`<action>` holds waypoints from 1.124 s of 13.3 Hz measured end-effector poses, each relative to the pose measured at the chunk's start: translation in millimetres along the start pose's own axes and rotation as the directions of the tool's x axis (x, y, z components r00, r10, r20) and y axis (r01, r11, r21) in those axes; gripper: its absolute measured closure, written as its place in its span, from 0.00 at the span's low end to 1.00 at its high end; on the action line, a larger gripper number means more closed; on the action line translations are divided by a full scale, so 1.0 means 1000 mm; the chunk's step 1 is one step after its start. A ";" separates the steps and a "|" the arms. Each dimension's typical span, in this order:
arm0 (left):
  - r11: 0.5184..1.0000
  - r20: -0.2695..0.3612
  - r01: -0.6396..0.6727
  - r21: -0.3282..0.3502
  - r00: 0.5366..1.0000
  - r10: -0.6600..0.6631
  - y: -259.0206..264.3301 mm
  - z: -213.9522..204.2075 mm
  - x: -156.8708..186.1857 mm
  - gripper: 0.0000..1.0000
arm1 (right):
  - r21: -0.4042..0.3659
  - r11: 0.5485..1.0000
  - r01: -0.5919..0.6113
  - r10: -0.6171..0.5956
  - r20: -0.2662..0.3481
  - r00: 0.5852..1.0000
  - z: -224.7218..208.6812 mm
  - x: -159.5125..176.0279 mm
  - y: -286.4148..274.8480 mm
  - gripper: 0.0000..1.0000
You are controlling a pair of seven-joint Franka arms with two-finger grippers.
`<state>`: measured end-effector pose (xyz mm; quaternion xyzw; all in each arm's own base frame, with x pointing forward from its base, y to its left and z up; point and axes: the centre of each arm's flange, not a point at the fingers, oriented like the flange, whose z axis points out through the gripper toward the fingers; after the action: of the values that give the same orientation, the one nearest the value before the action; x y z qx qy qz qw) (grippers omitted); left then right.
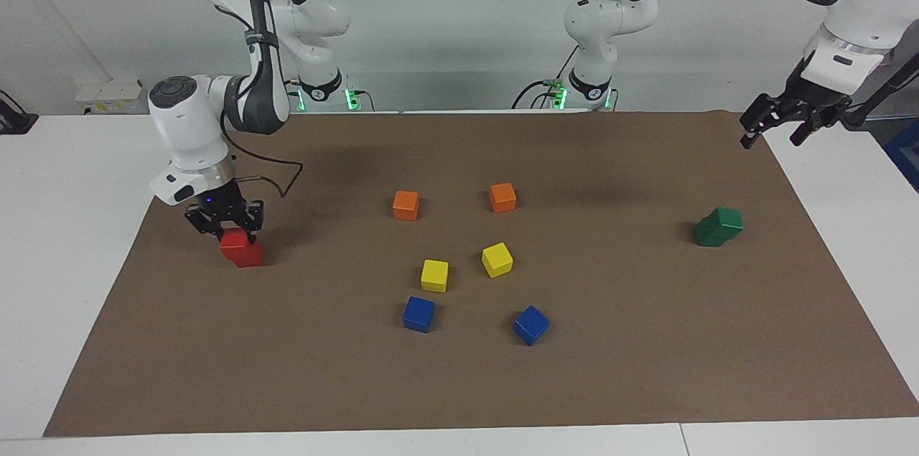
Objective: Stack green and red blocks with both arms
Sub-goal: 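Lower the red block onto the other red block and open the right gripper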
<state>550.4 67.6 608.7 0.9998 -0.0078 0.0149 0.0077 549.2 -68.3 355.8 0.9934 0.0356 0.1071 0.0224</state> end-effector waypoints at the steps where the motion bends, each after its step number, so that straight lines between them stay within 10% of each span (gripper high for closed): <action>1: 1.000 0.021 -0.001 -0.003 1.000 0.001 0.001 0.002 -0.002 0.00 | -0.001 1.000 0.004 -0.004 0.004 1.000 0.001 -0.002 0.003 0.45; 15: 0.995 -0.008 -0.104 0.008 0.995 0.104 0.082 -0.004 0.003 0.00 | 0.000 1.000 0.026 -0.026 0.008 1.000 0.002 -0.005 0.005 0.45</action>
<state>552.2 -14.5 614.5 0.9980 -0.0596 0.0195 0.0029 544.9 -73.3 352.8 0.9932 0.0483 0.1031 0.0239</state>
